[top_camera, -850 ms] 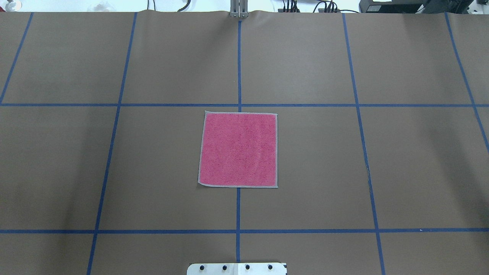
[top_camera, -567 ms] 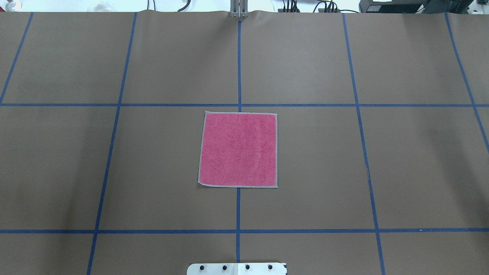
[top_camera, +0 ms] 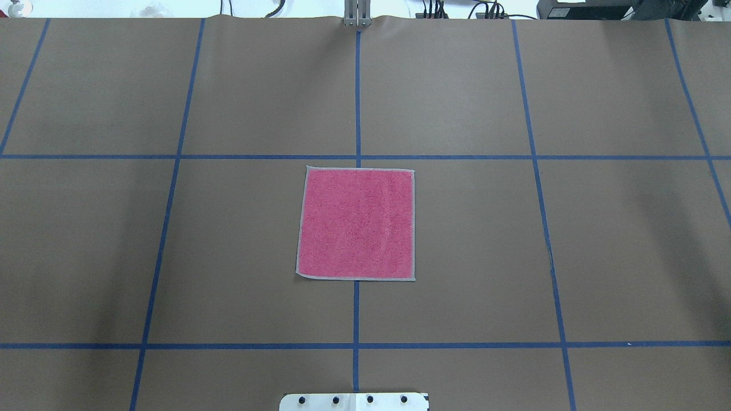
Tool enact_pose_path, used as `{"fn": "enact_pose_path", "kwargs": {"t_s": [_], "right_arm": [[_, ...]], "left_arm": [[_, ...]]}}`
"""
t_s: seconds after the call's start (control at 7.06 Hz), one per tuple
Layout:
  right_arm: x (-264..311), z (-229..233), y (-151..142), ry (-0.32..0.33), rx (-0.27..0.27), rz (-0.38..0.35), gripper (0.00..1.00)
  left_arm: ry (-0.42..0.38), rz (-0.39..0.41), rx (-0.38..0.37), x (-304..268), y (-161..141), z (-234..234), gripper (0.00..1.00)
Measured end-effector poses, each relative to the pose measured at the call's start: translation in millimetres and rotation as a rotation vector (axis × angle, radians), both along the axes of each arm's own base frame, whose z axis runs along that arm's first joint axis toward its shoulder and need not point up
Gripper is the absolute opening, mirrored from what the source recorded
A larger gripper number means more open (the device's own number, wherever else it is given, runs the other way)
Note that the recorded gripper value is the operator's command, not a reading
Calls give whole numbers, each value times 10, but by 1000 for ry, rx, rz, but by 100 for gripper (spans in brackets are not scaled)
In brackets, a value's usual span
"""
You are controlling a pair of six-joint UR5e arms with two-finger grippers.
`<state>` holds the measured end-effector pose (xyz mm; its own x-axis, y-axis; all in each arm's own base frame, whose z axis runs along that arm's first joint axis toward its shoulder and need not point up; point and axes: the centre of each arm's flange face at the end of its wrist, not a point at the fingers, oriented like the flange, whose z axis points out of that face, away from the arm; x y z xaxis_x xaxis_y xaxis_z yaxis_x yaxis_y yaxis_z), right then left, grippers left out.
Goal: Fold towel twice with both arms
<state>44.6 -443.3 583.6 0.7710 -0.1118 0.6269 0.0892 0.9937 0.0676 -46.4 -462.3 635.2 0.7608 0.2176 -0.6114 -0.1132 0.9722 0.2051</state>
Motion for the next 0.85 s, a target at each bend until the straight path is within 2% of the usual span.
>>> {"fn": "enact_pose_path", "kwargs": {"t_s": [0.57, 0.85], "right_arm": [[-54, -298, -244, -12, 197, 0, 100], [-58, -347, -288, -16, 271, -2, 100]], "left_arm": [[9, -6, 212, 5, -168, -497, 100], [18, -10, 280, 11, -218, -618, 100]]}}
